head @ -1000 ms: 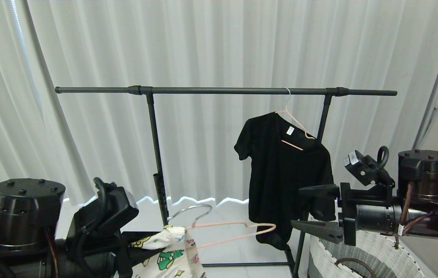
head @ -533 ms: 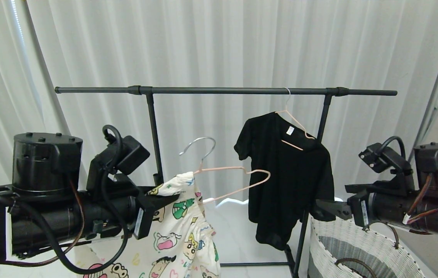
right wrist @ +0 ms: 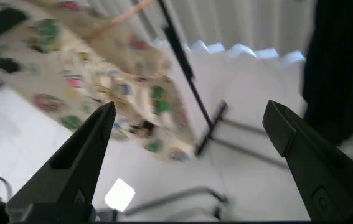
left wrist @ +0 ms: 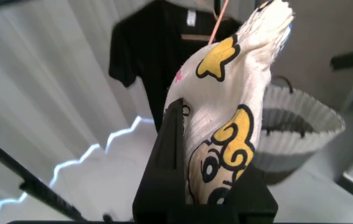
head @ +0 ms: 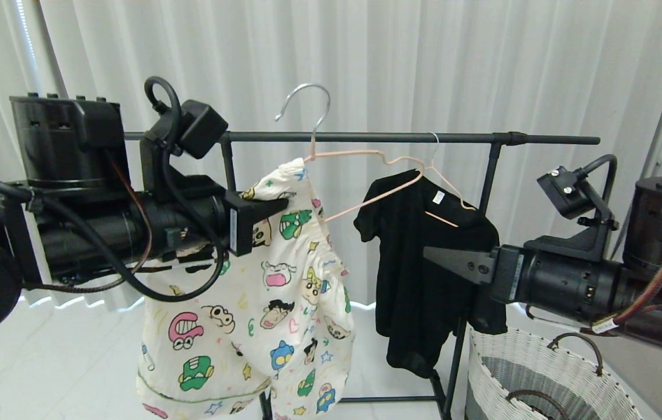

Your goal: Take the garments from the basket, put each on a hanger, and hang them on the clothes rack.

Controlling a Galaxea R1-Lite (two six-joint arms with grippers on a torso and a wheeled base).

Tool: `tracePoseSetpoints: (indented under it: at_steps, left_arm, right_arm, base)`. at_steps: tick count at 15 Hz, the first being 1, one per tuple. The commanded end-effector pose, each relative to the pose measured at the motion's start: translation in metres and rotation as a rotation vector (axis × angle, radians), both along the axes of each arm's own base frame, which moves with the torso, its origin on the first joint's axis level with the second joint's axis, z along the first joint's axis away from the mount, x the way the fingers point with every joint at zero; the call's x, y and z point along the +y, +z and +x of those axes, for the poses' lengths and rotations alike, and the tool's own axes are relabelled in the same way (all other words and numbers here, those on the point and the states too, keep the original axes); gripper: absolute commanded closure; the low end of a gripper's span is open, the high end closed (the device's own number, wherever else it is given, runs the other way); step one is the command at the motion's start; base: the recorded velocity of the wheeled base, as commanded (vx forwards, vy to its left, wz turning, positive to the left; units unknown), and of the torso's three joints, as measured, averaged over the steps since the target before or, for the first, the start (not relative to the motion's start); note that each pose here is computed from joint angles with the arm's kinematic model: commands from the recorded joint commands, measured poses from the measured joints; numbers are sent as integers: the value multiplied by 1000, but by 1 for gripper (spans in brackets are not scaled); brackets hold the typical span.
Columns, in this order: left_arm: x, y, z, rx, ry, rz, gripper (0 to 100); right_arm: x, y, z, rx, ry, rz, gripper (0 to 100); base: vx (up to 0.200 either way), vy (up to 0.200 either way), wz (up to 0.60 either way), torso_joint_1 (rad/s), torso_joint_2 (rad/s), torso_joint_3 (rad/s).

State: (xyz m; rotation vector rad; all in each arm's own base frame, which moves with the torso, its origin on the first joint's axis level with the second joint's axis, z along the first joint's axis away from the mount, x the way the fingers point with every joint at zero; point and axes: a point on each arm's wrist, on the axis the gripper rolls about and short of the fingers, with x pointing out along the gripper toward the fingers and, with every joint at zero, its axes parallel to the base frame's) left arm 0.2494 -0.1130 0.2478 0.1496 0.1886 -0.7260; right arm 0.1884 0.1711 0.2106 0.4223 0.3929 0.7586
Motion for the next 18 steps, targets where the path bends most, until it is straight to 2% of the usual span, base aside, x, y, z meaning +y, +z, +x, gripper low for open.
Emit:
tracePoseSetpoints:
  at_steps: [1, 3, 5, 7, 13, 18]
  left_arm:
    - [-7, 9, 16, -31, 15, -9, 100]
    - [-13, 13, 14, -41, -5, -15, 100]
    - [-20, 12, 9, -38, -31, -14, 100]
    - [-23, 11, 8, -35, -48, -14, 100]
    - [-34, 13, 1, -41, -93, -17, 100]
    - [-34, 12, 3, -38, -85, -15, 100]
  right_arm:
    - [34, -26, 17, 9, 40, 17, 0]
    - [47, -34, 29, -26, 41, 52, 0]
    - [56, -33, 38, -34, 42, 83, 0]
    - [61, -34, 43, -12, 38, 102, 0]
    - [66, -48, 49, 18, 33, 75, 0]
    - [53, -49, 59, 25, -17, 78, 0]
  base:
    - [0, 0, 0, 0, 0, 0]
    - [0, 0, 0, 0, 0, 0]
    - [0, 0, 0, 0, 0, 0]
    - [0, 0, 0, 0, 0, 0]
    - [0, 0, 0, 0, 0, 0]
    - [0, 0, 0, 0, 0, 0]
